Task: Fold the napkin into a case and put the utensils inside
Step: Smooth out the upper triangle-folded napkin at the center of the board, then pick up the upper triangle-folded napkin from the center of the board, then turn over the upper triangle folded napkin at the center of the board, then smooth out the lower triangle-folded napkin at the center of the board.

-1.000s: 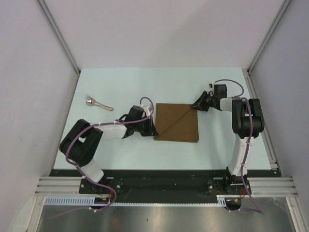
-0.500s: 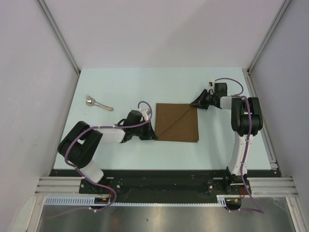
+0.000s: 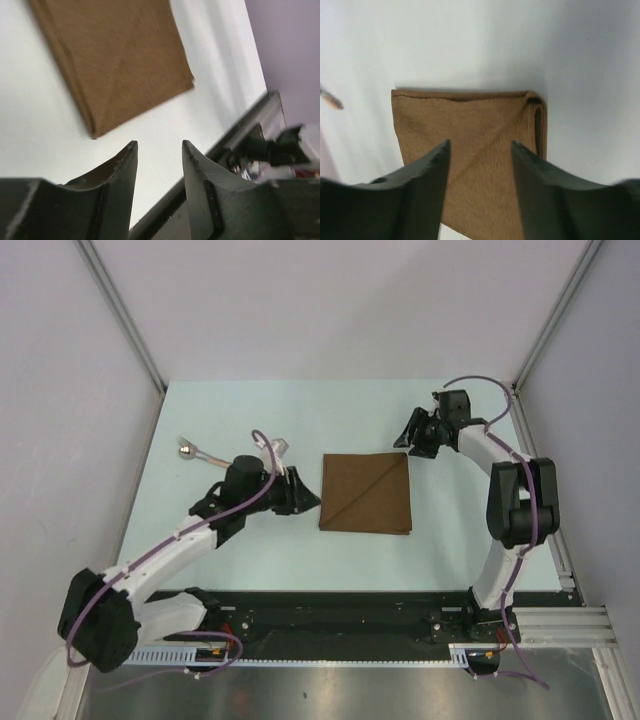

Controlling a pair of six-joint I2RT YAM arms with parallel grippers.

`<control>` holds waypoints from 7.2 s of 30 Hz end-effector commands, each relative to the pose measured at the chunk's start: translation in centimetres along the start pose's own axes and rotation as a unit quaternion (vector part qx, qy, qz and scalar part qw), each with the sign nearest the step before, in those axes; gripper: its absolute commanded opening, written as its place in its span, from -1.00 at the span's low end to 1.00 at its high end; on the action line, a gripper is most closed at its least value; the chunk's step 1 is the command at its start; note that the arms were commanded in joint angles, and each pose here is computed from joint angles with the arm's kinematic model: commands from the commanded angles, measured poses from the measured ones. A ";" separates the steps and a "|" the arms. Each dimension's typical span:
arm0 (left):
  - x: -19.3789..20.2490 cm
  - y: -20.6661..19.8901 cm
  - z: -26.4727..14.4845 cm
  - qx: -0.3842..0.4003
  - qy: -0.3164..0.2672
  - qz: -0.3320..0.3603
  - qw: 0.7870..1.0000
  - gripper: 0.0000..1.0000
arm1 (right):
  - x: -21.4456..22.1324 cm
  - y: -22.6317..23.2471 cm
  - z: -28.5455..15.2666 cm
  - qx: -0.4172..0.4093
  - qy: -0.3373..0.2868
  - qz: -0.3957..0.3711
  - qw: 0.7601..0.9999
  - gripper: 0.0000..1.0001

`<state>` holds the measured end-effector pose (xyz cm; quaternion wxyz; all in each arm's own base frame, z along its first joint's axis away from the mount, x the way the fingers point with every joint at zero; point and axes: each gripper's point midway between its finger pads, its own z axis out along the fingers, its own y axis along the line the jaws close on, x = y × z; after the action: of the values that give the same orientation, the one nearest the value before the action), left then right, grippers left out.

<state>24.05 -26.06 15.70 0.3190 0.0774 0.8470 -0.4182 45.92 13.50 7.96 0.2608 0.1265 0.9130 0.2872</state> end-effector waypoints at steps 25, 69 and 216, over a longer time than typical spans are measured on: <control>-10.4 8.0 -16.0 -0.342 -0.208 -0.134 0.906 0.69 | 24.5 17.2 -0.1 0.180 0.072 -0.319 0.928 0.09; -9.5 9.5 -3.9 -0.134 -0.065 -0.222 0.964 0.90 | 25.0 14.5 0.2 0.041 0.114 -0.297 0.947 -1.00; 0.4 4.0 -0.4 -0.114 0.043 -0.009 0.992 -0.02 | 20.9 1.3 -8.0 0.082 0.063 -0.154 0.983 -0.25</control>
<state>25.36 -23.95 11.97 0.2598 0.0486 0.9137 -0.3086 23.57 20.03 4.52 0.1977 -0.0147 0.9551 0.2202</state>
